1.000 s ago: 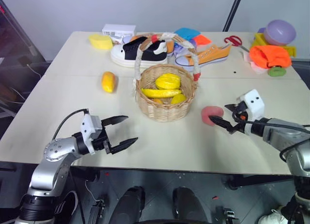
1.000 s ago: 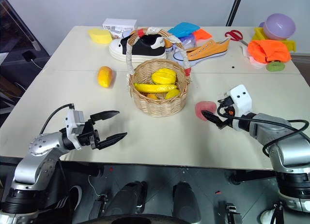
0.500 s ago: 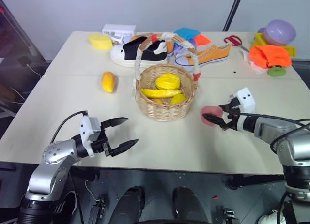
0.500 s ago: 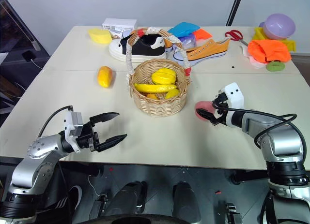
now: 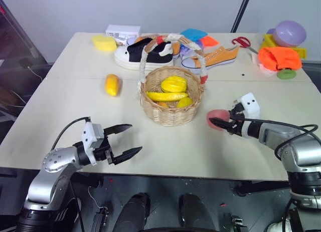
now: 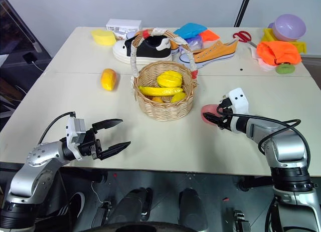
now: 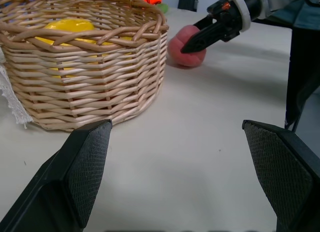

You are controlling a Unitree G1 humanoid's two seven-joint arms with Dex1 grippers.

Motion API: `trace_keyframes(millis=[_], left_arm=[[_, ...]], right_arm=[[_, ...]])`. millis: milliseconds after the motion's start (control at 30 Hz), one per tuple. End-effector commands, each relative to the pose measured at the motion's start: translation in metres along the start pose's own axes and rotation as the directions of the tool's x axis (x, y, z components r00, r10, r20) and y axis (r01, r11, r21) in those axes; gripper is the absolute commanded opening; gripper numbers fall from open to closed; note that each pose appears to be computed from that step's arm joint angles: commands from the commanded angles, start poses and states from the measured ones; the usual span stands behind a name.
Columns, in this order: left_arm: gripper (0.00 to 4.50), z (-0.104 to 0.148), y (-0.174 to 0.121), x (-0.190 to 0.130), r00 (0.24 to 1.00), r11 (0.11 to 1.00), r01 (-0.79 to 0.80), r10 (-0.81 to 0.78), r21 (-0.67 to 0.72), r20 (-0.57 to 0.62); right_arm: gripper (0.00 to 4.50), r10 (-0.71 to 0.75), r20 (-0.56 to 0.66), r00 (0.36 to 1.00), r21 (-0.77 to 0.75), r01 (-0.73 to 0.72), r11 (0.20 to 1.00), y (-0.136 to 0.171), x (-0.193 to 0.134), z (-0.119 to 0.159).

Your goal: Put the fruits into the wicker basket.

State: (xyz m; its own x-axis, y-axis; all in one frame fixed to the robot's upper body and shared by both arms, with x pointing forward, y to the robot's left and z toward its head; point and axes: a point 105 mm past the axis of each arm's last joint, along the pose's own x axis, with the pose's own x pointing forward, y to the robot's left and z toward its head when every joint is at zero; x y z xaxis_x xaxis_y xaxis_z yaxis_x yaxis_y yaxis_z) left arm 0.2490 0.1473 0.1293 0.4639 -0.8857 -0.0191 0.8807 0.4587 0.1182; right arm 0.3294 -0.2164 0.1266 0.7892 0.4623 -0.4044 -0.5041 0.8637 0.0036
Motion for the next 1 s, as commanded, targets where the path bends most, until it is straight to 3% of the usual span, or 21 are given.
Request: trace_keyframes(millis=[33, 133, 233, 300, 400, 567, 767, 900, 1000], left_arm=[[4.50, 0.009, 0.000, 0.001, 1.000, 0.999, -0.002, 0.001, 0.037, 0.023], [4.50, 0.011, 0.003, -0.001, 0.999, 0.999, -0.022, 0.021, 0.034, 0.031], [4.50, 0.024, 0.018, -0.004, 0.992, 0.994, -0.107, 0.104, 0.035, 0.075], [4.50, 0.030, 0.024, -0.007, 0.986, 0.989, -0.147, 0.143, 0.037, 0.089], [4.50, 0.027, 0.028, -0.009, 0.982, 0.983, -0.178, 0.175, 0.042, 0.076], [4.50, 0.023, 0.042, -0.011, 0.966, 0.964, -0.255, 0.250, 0.072, 0.069], [4.50, 0.026, 0.048, -0.009, 0.950, 0.944, -0.309, 0.301, 0.120, 0.080], [4.50, 0.025, 0.042, -0.010, 0.946, 0.941, -0.321, 0.313, 0.109, 0.085], [4.50, 0.024, 0.038, -0.009, 0.946, 0.943, -0.320, 0.313, 0.092, 0.085]], right_arm=[[2.65, -0.001, 0.049, 0.999, -0.015, 0.002, 1.000, 0.000, -0.013, 0.015], [2.65, 0.088, 0.042, 0.995, -0.072, -0.085, 0.994, 0.014, -0.029, 0.021], [2.65, 0.287, 0.133, 0.949, -0.130, -0.270, 0.954, 0.052, -0.049, 0.055], [2.65, 0.327, 0.186, 0.927, -0.184, -0.294, 0.938, 0.067, -0.049, 0.075], [2.65, 0.342, 0.306, 0.889, -0.220, -0.283, 0.933, 0.082, -0.036, 0.113], [2.65, 0.416, 0.385, 0.824, -0.313, -0.307, 0.898, 0.108, -0.003, 0.150], [2.65, 0.374, 0.453, 0.809, -0.332, -0.236, 0.913, 0.118, 0.036, 0.160], [2.65, 0.315, 0.434, 0.844, -0.438, -0.108, 0.892, 0.111, 0.052, 0.144], [2.65, 0.318, 0.432, 0.844, -0.415, -0.127, 0.901, 0.108, 0.054, 0.138]])
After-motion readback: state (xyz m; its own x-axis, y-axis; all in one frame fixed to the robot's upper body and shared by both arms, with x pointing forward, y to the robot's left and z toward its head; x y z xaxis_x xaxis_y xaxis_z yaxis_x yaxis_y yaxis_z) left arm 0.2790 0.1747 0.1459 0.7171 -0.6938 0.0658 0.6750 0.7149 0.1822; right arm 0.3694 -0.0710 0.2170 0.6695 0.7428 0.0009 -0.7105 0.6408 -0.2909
